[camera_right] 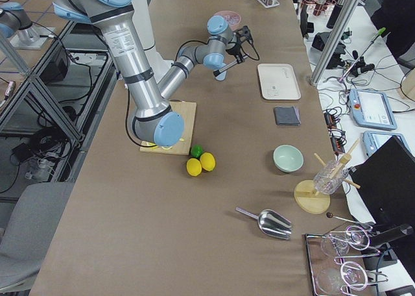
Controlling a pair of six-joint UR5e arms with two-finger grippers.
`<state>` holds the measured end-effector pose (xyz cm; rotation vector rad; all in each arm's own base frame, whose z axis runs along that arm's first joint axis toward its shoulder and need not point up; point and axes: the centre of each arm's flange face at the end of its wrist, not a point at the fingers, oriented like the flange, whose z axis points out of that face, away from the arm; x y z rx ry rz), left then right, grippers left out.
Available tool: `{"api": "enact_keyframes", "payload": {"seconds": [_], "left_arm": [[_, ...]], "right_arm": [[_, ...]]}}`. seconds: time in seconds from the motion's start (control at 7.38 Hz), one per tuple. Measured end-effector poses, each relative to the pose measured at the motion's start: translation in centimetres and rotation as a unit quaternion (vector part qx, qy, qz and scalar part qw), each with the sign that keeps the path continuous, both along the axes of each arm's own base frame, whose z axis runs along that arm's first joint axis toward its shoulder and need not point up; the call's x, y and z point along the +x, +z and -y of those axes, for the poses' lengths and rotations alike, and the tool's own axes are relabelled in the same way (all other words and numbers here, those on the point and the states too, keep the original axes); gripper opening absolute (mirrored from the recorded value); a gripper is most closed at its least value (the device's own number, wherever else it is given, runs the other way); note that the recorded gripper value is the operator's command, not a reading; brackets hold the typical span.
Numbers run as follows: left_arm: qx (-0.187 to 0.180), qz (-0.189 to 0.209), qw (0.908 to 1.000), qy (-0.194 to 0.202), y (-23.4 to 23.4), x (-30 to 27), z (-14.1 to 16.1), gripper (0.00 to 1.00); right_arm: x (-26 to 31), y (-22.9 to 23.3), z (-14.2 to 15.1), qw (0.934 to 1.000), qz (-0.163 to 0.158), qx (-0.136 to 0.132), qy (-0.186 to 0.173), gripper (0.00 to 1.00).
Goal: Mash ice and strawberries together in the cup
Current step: 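Carry the muddler with the right gripper and lower it into the blue cup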
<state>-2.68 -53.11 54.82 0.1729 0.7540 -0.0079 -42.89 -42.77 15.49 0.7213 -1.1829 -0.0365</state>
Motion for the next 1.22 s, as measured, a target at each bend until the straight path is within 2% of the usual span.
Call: {"api": "enact_keyframes", "payload": {"seconds": [0.27,0.41,0.68,0.95,1.22], "left_arm": [[-0.001,-0.001,1.0000,0.000,0.1,0.0,0.0,0.97],[-0.001,-0.001,1.0000,0.000,0.0,0.0,-0.1,0.97],[0.000,-0.001,1.0000,0.001,0.0,0.0,-0.2,0.97],[0.001,-0.001,1.0000,0.001,-0.2,0.0,-0.2,0.97],[0.002,-0.001,1.0000,0.001,-0.2,0.0,-0.2,0.97]], "right_arm": [[-2.0,-3.3,-2.2,0.9980,0.011,0.055,0.030,0.00],[-2.7,-3.9,-2.8,0.9946,0.017,0.090,0.048,0.00],[-5.5,-2.1,-2.7,0.9823,0.049,0.157,0.090,0.00],[-7.4,0.7,-3.0,0.9721,0.069,0.198,0.106,0.00],[-7.8,2.1,-3.8,0.9682,0.075,0.215,0.105,0.00]]}}
